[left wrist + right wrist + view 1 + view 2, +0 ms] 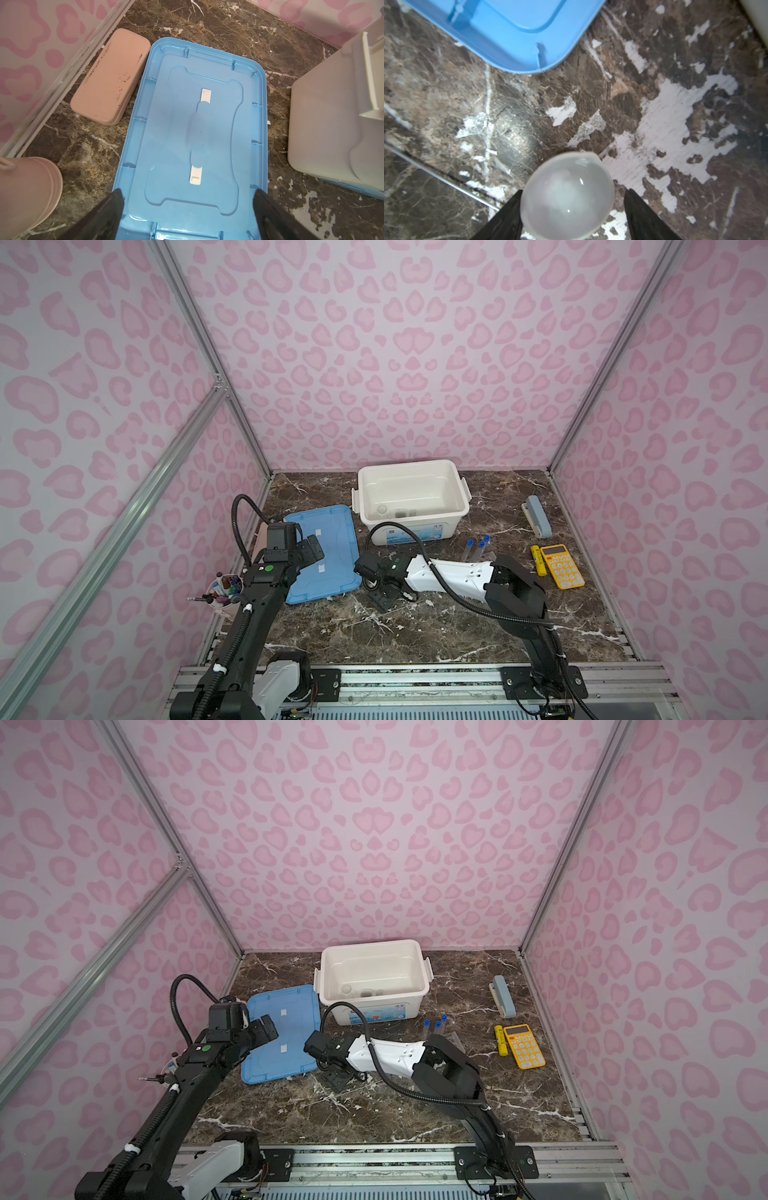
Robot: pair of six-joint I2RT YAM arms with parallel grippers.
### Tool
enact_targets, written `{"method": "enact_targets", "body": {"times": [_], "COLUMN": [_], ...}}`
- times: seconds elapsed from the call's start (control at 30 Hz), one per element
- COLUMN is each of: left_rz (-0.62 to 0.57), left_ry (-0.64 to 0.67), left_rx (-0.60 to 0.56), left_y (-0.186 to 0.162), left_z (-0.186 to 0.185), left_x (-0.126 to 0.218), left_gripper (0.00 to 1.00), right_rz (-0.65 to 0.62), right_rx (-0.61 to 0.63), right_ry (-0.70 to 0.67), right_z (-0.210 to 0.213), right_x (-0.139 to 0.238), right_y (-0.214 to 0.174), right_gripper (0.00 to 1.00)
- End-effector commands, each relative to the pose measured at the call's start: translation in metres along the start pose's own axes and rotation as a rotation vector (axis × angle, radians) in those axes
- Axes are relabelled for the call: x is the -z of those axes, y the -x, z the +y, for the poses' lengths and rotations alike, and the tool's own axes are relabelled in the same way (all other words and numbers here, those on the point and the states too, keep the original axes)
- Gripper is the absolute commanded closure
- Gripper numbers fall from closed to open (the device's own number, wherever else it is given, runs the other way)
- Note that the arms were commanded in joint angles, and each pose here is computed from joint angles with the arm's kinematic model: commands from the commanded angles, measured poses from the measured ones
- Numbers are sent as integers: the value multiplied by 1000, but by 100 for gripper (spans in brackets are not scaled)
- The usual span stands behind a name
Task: Organize the chemistry lab equipment
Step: 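Lower right gripper and close it on the white porcelain dish rim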
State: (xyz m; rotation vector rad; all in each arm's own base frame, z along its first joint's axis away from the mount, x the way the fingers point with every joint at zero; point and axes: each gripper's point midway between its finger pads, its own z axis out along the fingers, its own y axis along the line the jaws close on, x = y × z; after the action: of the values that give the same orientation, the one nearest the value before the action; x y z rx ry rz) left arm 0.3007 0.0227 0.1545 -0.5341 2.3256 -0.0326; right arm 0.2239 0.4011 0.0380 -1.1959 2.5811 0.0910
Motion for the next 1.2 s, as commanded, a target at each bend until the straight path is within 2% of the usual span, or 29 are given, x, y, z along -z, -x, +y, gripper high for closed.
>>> {"method": "enact_targets", "body": {"times": [0.0, 0.2, 0.7, 1.17], "left_rz": [-2, 2, 7, 9], "left_ry": [-6, -9, -7, -4], "left_rx": [-1, -1, -2, -3], "left_y": [0, -1, -1, -1], "left_z": [-1, -2, -1, -1], "left_x": [0, -1, -2, -2], "left_gripper": [2, 2, 2, 2], "right_rz": [1, 4, 16, 61], "right_rx": [-19, -58, -99, -113], "right_ry": [37, 60, 38, 63], "right_z": [7, 10, -1, 4], "right_x": [1, -2, -10, -21], "right_y": [-1, -1, 0, -8], "right_gripper": [19, 13, 13, 23]}}
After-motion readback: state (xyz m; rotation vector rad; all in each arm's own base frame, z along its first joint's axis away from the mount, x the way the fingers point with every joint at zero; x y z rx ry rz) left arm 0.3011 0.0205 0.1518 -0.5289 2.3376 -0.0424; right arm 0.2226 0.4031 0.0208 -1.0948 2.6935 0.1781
